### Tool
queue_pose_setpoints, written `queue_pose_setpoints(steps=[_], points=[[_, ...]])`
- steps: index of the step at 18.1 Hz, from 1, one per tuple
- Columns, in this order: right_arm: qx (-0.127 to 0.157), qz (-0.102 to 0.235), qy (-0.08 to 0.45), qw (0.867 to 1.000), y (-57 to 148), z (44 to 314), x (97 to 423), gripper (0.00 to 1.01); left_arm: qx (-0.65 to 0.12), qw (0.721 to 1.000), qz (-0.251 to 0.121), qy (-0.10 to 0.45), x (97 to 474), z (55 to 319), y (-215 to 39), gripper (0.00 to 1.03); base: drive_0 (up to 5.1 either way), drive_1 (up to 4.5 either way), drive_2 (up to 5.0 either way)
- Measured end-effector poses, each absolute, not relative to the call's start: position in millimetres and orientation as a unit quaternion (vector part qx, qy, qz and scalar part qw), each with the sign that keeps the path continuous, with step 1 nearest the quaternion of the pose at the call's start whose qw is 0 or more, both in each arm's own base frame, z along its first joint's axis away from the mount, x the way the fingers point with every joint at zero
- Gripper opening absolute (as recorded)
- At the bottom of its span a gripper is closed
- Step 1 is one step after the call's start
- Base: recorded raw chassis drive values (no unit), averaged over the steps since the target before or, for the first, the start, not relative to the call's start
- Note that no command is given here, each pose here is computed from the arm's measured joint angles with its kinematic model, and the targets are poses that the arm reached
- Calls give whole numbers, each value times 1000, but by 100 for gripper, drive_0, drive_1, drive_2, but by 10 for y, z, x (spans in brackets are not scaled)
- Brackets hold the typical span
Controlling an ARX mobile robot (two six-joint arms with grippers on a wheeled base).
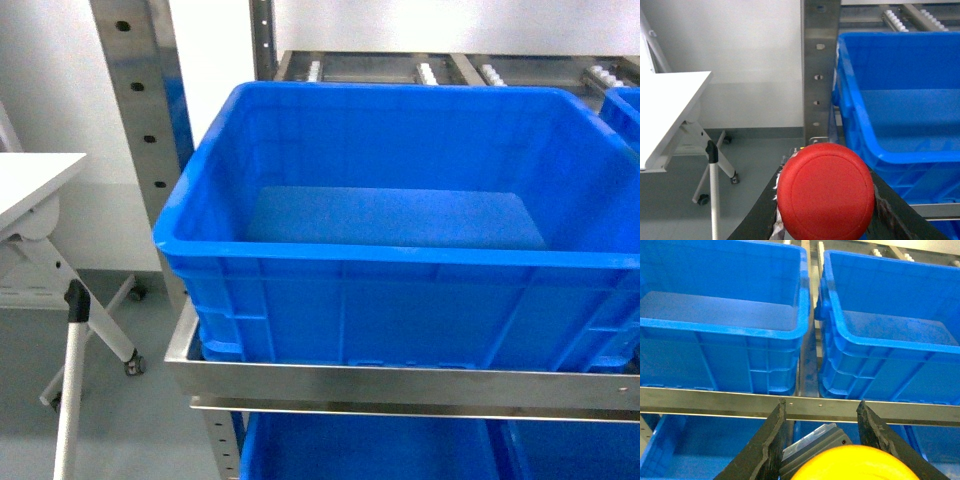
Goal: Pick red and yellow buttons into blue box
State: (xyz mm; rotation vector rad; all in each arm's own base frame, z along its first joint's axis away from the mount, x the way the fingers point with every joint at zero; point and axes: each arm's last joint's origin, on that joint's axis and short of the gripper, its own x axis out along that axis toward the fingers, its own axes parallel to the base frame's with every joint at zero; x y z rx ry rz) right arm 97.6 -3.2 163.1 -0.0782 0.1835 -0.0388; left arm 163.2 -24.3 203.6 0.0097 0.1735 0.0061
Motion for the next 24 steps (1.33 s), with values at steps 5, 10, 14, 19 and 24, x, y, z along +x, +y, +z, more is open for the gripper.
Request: queue_pose_setpoints(steps=[5, 10, 14, 19, 24], points=[[-39, -20, 92, 995, -32, 1631, 976, 38, 5, 996, 3, 88, 1633, 2032, -244, 31, 517, -223, -223], [-39, -19, 92, 995, -32, 1631, 976, 38, 5, 996, 2, 87, 1632, 2035, -244, 31, 510, -230, -230], [-39, -19, 92, 995, -32, 1631, 976, 38, 5, 996, 2, 86, 1632, 2037, -245, 31, 498, -243, -243], [-39, -19, 92, 995, -32, 1631, 977, 38, 5, 996, 2, 86, 1632, 2038, -244, 31, 501, -240, -240], [-39, -19, 92, 995, -32, 1631, 977, 38, 5, 996, 2, 86, 1632, 2037, -245, 31, 508, -233, -233]])
